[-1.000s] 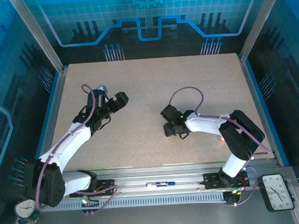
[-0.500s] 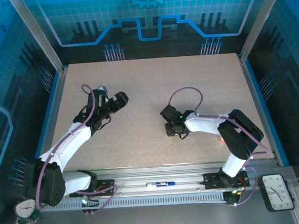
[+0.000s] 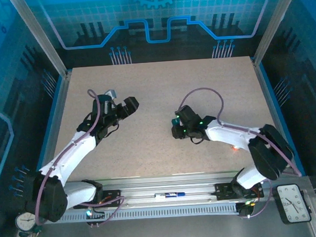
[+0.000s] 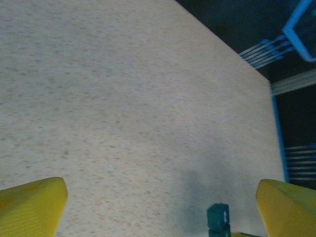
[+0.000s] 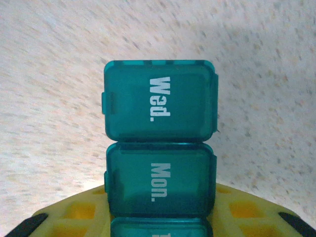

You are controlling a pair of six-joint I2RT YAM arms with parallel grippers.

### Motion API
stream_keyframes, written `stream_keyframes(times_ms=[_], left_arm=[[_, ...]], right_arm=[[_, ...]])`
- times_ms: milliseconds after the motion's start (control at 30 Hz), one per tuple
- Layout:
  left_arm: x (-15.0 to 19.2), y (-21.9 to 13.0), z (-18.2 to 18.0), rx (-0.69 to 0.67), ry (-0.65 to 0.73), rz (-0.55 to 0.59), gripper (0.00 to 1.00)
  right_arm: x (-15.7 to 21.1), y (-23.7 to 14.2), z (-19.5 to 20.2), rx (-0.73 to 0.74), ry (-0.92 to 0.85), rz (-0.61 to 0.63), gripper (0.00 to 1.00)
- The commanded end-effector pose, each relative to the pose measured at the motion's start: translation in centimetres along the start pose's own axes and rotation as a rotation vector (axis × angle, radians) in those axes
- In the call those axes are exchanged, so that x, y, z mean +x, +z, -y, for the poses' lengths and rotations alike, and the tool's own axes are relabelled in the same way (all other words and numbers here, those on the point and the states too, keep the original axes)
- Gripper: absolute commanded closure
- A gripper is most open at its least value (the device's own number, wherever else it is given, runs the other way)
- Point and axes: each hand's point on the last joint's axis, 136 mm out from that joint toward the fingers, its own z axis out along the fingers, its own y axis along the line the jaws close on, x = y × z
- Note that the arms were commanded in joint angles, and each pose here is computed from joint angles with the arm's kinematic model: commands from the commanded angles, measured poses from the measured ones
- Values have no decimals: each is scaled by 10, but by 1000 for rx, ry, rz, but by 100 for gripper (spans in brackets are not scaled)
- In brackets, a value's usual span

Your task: Sort the pills into containers

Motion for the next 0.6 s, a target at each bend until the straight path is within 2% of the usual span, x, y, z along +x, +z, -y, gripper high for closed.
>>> stream_keyframes(times_ms=[0,67,200,567], left_arm=[[-12,-16,61,218,24,-15,1],[-8,-17,75,271,20,-50,1],[1,-16,99,362,16,-102,1],[36,3,118,447,-8,-213,1]], right_arm=[[-26,-18,-28,-238,24,98,67],[-37,-27,-35,-319,46,133,67],[-48,-35,-45,-383,53,155,68],[-59,-33,-61,-472,83,168,70]])
